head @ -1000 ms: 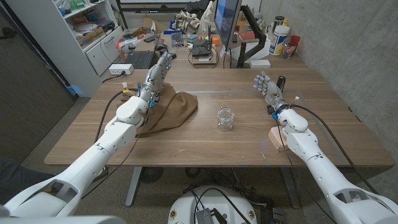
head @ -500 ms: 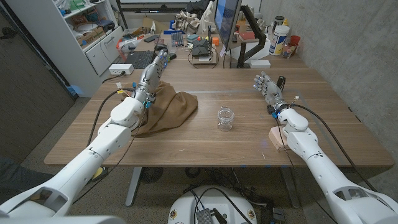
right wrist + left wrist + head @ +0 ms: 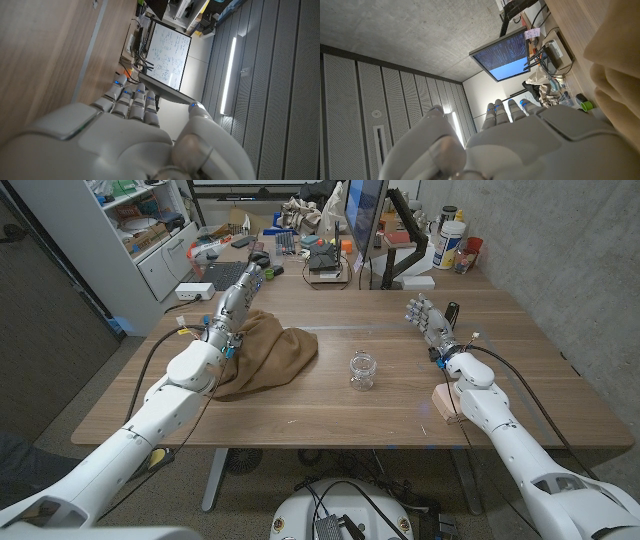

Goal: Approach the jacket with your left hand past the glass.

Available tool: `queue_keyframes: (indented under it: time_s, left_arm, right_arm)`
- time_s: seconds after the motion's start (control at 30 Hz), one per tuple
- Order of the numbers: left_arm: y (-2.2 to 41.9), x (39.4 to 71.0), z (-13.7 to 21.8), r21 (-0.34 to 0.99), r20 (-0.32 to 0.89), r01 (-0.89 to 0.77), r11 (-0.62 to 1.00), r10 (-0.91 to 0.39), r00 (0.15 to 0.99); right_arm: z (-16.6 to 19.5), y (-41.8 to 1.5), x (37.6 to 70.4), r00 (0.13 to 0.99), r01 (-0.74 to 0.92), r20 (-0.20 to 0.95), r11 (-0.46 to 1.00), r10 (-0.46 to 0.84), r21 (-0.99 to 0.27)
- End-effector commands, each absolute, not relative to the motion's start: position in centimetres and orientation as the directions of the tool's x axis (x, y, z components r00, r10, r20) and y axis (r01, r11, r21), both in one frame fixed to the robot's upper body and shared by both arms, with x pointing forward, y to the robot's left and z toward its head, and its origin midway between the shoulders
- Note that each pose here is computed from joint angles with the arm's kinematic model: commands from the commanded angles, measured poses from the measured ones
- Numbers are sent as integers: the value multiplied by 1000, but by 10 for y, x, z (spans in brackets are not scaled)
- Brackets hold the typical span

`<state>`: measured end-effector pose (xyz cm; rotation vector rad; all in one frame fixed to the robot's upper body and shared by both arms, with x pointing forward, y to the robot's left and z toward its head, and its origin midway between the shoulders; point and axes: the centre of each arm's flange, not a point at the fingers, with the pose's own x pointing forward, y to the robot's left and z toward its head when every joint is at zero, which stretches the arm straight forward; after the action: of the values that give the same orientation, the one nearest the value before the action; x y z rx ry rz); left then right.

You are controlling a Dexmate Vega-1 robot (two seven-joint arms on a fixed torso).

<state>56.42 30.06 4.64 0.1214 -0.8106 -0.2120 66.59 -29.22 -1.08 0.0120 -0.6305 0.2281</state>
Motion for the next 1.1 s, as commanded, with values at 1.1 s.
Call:
queue_keyframes:
  time_s: [1.1]
  left_arm:
    - [350,518,34,213,699,11,977,-161,697]
  right_arm:
    - [-8,-281,685,795,-229,561,970,232,-77]
